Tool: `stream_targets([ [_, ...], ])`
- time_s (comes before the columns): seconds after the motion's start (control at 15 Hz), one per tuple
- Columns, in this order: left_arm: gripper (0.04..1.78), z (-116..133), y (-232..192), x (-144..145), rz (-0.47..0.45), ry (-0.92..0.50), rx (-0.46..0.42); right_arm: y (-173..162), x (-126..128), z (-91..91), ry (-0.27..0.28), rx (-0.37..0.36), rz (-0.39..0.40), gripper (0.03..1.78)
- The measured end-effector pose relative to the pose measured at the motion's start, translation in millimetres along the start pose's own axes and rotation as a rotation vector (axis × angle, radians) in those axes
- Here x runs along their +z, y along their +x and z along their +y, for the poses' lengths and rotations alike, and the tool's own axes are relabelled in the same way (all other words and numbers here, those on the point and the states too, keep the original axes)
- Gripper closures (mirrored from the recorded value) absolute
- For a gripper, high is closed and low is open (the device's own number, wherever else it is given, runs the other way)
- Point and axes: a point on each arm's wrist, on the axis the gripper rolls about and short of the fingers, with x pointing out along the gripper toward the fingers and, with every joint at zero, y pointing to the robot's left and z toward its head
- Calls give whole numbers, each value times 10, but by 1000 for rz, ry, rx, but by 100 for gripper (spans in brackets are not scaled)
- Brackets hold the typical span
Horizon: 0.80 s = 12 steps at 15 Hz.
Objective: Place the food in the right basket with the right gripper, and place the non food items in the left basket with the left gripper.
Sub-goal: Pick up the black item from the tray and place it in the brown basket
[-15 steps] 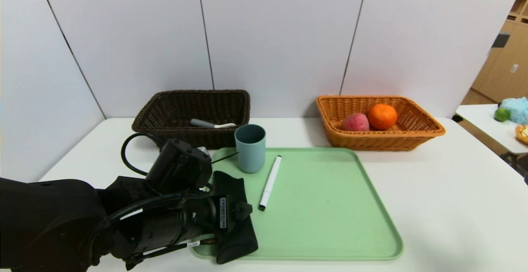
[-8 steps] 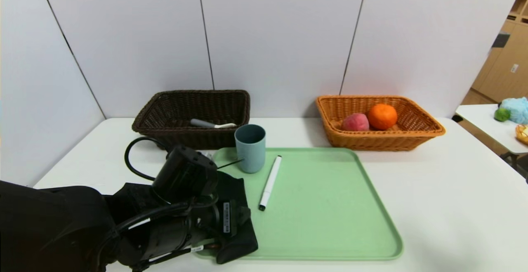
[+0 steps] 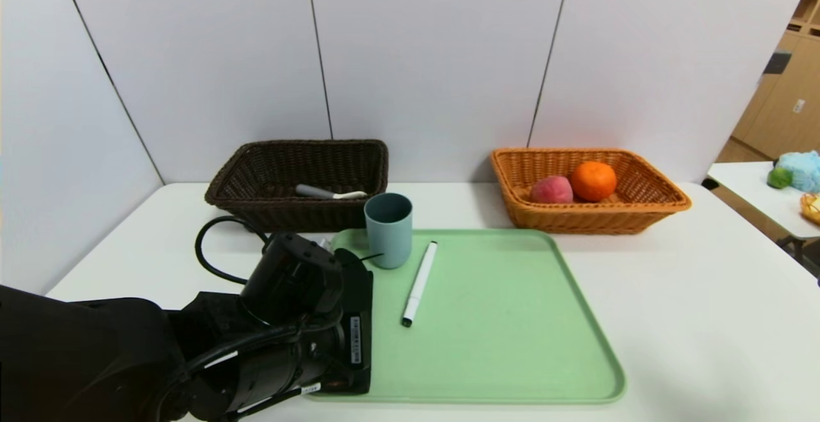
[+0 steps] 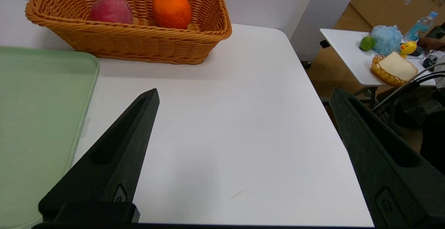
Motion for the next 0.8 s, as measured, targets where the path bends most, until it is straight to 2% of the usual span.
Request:
stream_targets([
  [0.27, 143, -32, -214, 99, -57, 6, -46, 2, -1, 2, 0, 4, 0, 12],
  [0.53, 145, -72, -574, 250, -176, 79, -120, 10, -1, 5, 0, 10, 3, 12],
  [0.67, 145, -70, -762, 333, -269, 184, -127, 12, -2, 5, 1, 10, 4, 12],
  [0.8, 146, -61, -906, 510, -435, 255, -120, 14, -5, 6, 4, 11, 6, 12],
])
